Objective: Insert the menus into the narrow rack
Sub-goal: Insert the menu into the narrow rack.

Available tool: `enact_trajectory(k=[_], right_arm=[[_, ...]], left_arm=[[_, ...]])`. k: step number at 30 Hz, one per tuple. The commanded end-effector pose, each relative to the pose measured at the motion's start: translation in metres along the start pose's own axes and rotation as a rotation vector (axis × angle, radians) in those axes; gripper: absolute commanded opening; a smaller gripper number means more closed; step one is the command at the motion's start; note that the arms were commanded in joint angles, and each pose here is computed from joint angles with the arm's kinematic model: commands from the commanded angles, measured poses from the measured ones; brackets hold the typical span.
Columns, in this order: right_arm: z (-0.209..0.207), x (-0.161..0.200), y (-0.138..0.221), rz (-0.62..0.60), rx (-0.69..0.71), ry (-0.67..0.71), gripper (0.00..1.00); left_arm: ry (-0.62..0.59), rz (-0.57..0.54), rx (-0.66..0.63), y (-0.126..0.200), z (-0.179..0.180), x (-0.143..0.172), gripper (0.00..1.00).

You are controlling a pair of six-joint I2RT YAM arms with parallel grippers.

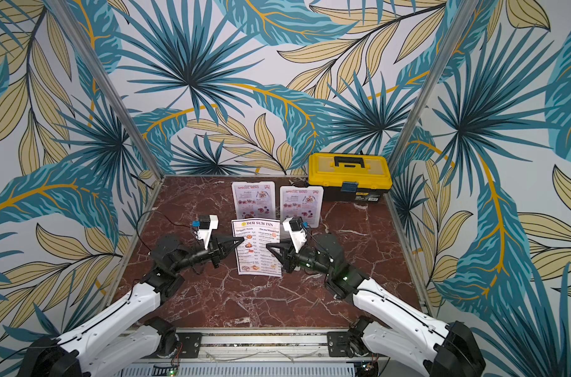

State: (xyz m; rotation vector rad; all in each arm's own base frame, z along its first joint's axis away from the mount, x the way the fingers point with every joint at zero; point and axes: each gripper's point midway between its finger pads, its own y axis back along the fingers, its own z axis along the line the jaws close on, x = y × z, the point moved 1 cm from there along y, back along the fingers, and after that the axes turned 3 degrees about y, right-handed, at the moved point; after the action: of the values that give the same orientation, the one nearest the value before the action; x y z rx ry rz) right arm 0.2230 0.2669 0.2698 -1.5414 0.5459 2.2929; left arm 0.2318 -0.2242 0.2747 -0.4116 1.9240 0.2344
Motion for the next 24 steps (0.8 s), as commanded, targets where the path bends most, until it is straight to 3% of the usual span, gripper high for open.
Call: enact_trajectory(k=[1, 5, 6, 7, 8, 11, 21, 24], right_arm=[[0.000, 0.019, 0.001, 0.057, -0.020, -0.006, 0.09], [-0.003, 0.020, -0.001, 0.053, -0.016, -0.007, 0.00], [-0.003, 0.019, -0.002, 0.047, -0.013, -0.008, 0.00], [-0.004, 0.017, -0.002, 0.038, -0.006, -0.009, 0.00], [-0.007, 0.014, -0.001, 0.020, 0.009, -0.011, 0.00], [-0.009, -0.001, 0.004, -0.054, 0.030, -0.008, 0.00], [0.003, -0.037, 0.021, -0.193, 0.003, 0.000, 0.00], [-0.004, -0.041, 0.024, -0.218, 0.046, -0.003, 0.00]], left_arm=[[-0.037, -0.016, 0.026, 0.001, -0.010, -0.012, 0.00], [-0.041, -0.021, 0.034, 0.000, -0.013, -0.016, 0.00], [-0.042, -0.022, 0.034, 0.000, -0.013, -0.016, 0.05], [-0.041, -0.023, 0.029, -0.001, -0.012, -0.017, 0.18], [-0.040, -0.022, 0.029, -0.001, -0.012, -0.016, 0.24], [-0.030, 0.000, 0.044, -0.003, -0.011, -0.010, 0.30], [-0.025, 0.078, 0.091, -0.018, -0.005, 0.009, 0.32], [-0.024, 0.086, 0.103, -0.020, -0.007, 0.010, 0.28]])
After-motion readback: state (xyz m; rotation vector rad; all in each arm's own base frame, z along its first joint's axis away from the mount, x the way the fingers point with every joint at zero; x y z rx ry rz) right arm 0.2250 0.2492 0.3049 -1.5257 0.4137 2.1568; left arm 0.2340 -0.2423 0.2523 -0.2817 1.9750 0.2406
